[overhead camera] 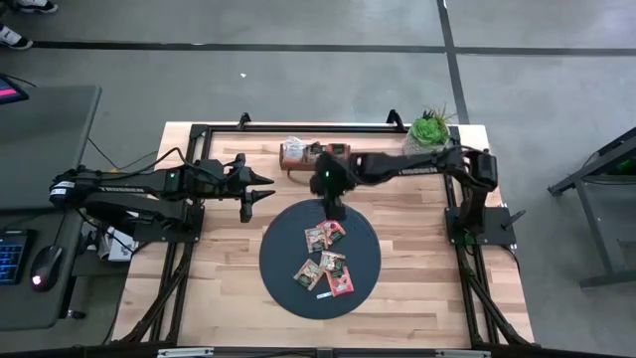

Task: Pick & Place Tea
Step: Put the brown tea bag into the middle section of the wooden organizer

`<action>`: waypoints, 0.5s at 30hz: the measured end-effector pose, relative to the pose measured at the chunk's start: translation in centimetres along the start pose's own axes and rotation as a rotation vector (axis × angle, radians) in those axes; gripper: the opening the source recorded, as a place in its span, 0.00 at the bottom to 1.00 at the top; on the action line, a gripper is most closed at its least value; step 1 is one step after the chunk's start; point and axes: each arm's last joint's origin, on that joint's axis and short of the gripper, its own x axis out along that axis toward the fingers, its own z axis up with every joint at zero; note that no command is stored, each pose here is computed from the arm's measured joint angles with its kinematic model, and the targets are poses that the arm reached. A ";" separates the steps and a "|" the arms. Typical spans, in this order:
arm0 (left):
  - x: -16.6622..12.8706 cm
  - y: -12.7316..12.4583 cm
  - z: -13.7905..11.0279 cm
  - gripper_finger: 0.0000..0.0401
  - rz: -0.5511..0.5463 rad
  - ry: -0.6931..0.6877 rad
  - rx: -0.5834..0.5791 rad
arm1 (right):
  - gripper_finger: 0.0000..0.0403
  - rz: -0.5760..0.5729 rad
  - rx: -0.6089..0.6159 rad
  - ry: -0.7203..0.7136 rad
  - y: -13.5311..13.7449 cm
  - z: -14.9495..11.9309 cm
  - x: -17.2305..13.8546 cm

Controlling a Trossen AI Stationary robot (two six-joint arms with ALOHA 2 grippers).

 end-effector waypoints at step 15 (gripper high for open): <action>0.0 -0.1 -0.2 0.33 -0.039 0.024 0.010 | 0.42 0.105 0.188 0.123 6.7 0.1 0.6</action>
